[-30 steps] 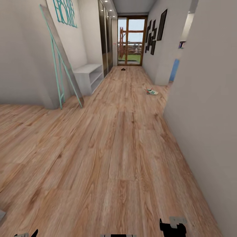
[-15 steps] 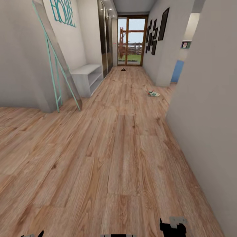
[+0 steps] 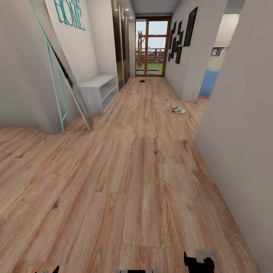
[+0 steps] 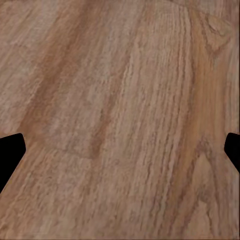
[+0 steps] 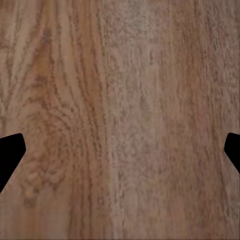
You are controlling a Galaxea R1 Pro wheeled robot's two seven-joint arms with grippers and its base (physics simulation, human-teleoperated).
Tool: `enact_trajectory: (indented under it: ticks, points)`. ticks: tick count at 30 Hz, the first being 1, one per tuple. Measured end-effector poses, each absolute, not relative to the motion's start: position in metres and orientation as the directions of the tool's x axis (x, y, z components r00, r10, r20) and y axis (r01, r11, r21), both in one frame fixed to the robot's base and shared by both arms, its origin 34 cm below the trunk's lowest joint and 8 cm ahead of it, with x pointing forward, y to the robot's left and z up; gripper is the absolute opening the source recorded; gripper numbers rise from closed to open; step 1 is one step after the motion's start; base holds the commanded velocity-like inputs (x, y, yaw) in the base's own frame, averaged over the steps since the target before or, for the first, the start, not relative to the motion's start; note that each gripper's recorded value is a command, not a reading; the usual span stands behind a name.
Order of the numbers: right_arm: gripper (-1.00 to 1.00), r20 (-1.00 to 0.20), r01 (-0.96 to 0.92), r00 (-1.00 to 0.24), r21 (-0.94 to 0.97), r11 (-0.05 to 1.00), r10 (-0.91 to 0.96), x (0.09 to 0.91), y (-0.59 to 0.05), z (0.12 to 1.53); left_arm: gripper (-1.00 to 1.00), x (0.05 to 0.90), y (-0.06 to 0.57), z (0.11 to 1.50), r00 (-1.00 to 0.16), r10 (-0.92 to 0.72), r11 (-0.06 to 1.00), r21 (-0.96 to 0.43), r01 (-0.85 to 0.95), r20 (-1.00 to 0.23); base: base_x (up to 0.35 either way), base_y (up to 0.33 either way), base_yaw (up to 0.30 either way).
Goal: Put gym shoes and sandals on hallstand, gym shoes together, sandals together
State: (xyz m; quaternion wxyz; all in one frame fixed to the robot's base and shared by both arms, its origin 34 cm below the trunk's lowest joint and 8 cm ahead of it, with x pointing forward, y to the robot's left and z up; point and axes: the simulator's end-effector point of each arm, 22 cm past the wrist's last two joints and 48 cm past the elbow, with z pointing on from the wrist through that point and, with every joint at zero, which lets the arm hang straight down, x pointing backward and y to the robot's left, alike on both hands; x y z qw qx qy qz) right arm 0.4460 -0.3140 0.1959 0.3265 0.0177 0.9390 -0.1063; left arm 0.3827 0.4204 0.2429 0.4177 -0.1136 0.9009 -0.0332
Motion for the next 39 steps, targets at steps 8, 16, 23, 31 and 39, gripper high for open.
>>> enact_trajectory:
  ticks: [8,16,23,31,39]
  points:
    - [1.0,-0.617,0.102,-0.786,-0.188,0.977,-0.036,0.4458,-0.3139,0.1958,1.0,0.3836,0.4101,0.2418,-0.616,-0.247,0.968,-0.169,-0.183,-0.748,0.337,0.0,0.0]
    - [1.0,-0.615,0.101,-0.787,-0.188,0.977,-0.037,0.4453,-0.3137,0.1955,1.0,0.3836,0.4128,0.2425,-0.612,-0.25,0.967,-0.167,-0.191,-0.75,0.337,0.0,0.0]
    - [1.0,-0.615,0.1,-0.788,-0.188,0.977,-0.038,0.4452,-0.3134,0.1954,1.0,0.3837,0.4143,0.2429,-0.611,-0.25,0.967,-0.166,-0.192,-0.751,0.337,0.0,0.0]
    - [1.0,-0.614,0.1,-0.788,-0.188,0.977,-0.038,0.4447,-0.3134,0.1952,1.0,0.3834,0.4119,0.2423,-0.612,-0.25,0.967,-0.168,-0.19,-0.75,0.337,0.0,0.0]
    - [1.0,-0.612,0.099,-0.79,-0.189,0.977,-0.038,0.443,-0.3135,0.1946,1.0,0.3832,0.4121,0.2422,-0.613,-0.251,0.967,-0.168,-0.19,-0.75,0.337,0.0,0.0]
